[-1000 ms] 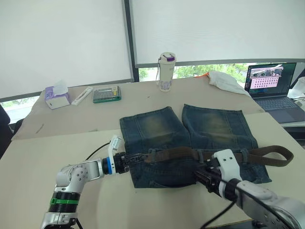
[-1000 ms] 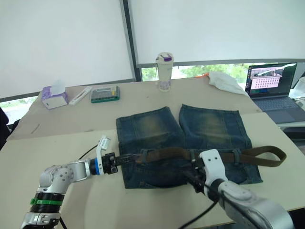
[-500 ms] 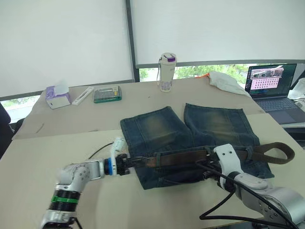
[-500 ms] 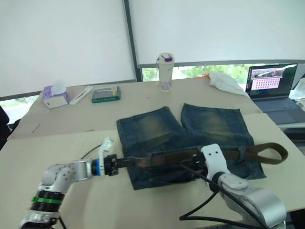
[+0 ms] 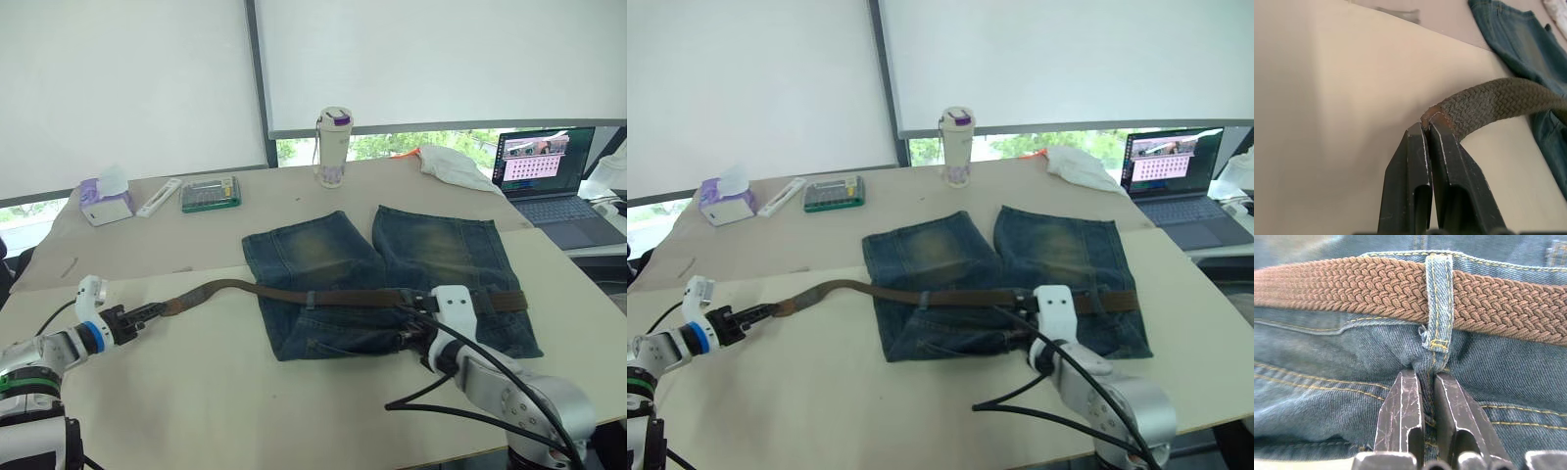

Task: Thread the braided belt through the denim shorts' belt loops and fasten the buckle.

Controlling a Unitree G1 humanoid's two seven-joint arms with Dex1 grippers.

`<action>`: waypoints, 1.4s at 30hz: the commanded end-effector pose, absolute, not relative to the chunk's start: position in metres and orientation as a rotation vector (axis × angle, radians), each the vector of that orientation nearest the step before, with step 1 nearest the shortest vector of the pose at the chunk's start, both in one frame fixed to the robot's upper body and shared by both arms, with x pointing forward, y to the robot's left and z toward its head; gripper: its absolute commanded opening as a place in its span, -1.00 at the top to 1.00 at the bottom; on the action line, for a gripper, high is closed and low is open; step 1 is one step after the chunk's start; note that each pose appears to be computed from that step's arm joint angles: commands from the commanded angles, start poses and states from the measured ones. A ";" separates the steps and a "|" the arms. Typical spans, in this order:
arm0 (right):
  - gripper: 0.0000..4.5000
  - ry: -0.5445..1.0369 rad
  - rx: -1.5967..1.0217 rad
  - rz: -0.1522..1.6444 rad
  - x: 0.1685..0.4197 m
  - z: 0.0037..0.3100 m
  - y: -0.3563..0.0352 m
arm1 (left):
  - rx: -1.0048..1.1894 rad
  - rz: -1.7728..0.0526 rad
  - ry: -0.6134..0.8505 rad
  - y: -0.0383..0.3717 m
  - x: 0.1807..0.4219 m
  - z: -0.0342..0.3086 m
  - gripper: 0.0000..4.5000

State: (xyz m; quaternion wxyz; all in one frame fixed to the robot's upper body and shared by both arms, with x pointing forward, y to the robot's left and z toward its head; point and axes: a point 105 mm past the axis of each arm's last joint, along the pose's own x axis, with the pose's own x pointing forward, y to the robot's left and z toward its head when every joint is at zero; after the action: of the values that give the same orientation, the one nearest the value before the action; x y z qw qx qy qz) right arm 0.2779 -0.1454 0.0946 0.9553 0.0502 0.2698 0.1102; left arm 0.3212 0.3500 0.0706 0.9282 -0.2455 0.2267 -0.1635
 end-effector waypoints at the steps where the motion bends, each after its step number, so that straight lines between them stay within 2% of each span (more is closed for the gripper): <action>1: 0.99 0.534 0.082 0.249 0.280 0.099 -0.139 | -0.433 -0.285 0.441 0.370 0.317 0.078 1.00; 3: 0.99 0.550 0.079 0.244 0.278 0.095 -0.142 | -0.415 -0.200 0.420 0.383 0.316 0.077 1.00; 6: 0.99 0.582 0.055 0.217 0.272 0.087 -0.154 | -0.330 0.035 0.375 0.420 0.311 0.078 1.00; 11: 0.99 0.585 0.037 0.234 0.273 0.089 -0.154 | -0.288 0.140 0.327 0.440 0.310 0.091 1.00; 13: 0.99 0.573 0.019 0.300 0.270 0.092 -0.146 | -0.256 0.057 0.351 0.430 0.311 0.089 1.00; 16: 0.99 0.523 -0.007 0.445 0.264 0.103 -0.126 | -0.324 -0.144 0.355 0.407 0.312 0.094 1.00; 18: 0.55 0.486 -0.032 0.521 0.255 0.114 -0.123 | -0.388 -0.216 0.281 0.400 0.316 0.113 0.68; 21: 0.08 0.444 -0.118 0.628 0.238 0.135 -0.128 | -0.443 -0.273 0.126 0.392 0.333 0.157 0.24; 23: -0.20 0.423 -0.162 0.692 0.229 0.149 -0.131 | -0.478 -0.379 0.058 0.372 0.345 0.186 -0.05; 26: -0.64 0.440 -0.264 0.705 0.226 0.159 -0.143 | -0.432 -0.625 0.078 0.316 0.351 0.209 -0.49; 28: -0.96 0.451 -0.370 0.612 0.237 0.170 -0.163 | -0.396 -0.833 0.128 0.258 0.344 0.213 -0.79; 29: -1.00 0.461 -0.431 0.565 0.243 0.175 -0.173 | -0.357 -0.918 0.159 0.232 0.338 0.210 -0.96; 32: -1.00 0.522 -0.600 0.469 0.254 0.181 -0.197 | -0.298 -1.076 0.195 0.176 0.326 0.200 -0.99; 36: -1.00 0.616 -0.706 0.424 0.272 0.173 -0.218 | -0.204 -1.178 0.219 0.128 0.321 0.180 -0.99; 39: -1.00 0.643 -0.621 0.455 0.286 0.171 -0.223 | -0.186 -1.225 0.212 0.111 0.317 0.172 -0.99; 42: -1.00 0.684 -0.615 0.404 0.307 0.171 -0.244 | -0.092 -1.236 0.244 0.104 0.313 0.147 -0.99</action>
State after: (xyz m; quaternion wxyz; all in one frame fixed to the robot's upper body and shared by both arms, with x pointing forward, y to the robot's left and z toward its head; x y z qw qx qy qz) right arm 0.2973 -0.2332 0.1613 0.8709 -0.2882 0.3387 0.2092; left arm 0.3160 0.1061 0.1514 0.8083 -0.0728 0.1214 -0.5715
